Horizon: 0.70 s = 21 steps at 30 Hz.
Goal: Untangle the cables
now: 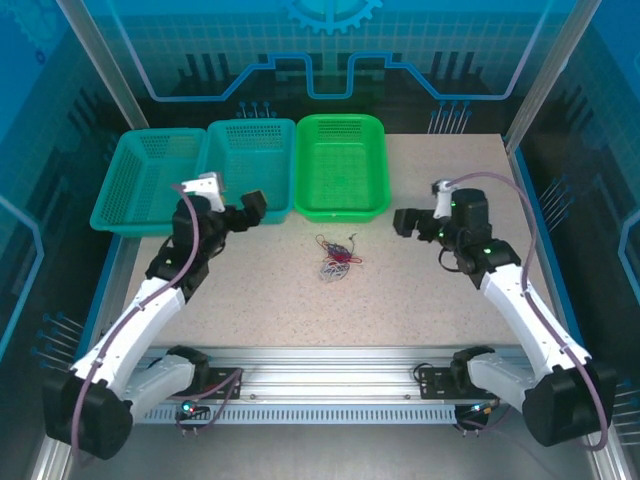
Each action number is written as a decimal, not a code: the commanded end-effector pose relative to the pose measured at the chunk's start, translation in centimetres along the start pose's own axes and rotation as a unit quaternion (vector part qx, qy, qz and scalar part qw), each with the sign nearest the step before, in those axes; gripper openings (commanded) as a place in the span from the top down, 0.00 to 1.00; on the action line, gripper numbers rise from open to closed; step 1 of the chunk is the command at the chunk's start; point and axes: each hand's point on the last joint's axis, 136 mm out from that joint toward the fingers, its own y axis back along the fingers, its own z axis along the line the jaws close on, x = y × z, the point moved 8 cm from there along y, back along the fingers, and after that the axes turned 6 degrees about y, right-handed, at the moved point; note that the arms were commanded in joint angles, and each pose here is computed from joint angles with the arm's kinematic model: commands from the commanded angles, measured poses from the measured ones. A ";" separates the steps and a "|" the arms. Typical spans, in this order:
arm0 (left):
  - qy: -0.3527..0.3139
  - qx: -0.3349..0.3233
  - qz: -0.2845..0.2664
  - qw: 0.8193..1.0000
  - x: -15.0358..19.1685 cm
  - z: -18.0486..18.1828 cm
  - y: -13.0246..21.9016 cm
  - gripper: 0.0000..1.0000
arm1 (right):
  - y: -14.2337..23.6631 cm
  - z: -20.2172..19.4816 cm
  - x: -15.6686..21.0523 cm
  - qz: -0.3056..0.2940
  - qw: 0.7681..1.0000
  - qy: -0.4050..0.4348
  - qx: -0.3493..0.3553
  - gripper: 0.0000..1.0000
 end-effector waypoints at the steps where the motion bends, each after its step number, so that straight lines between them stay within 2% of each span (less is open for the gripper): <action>1: 0.072 -0.029 0.122 0.990 4.5 -1.3 -0.3 0.01 | -2.1 3.3 3.7 0.127 0.989 -0.032 -0.063 0.00; 5: 0.123 -0.009 0.161 0.979 7.0 -3.9 -1.8 0.02 | -6.7 6.7 4.5 0.176 0.978 -0.042 -0.104 0.00; 9: 0.157 -0.004 0.185 0.970 9.2 -4.7 -3.3 0.07 | -11.4 9.5 6.2 0.201 0.974 0.013 -0.107 0.00; 12: 0.175 -0.011 0.193 0.965 9.8 -4.6 -3.9 0.11 | -14.0 9.7 7.2 0.211 0.973 0.019 -0.093 0.00; 15: 0.188 -0.024 0.193 0.963 9.9 -4.2 -4.0 0.13 | -16.1 9.7 8.4 0.231 0.969 0.040 -0.082 0.07; 17: 0.201 -0.033 0.200 0.958 9.9 -3.8 -4.1 0.14 | -17.0 9.8 8.8 0.239 0.966 0.057 -0.079 0.20; 21: 0.220 -0.046 0.226 0.948 10.2 -3.0 -4.2 0.14 | -17.5 10.2 9.1 0.244 0.962 0.080 -0.095 0.65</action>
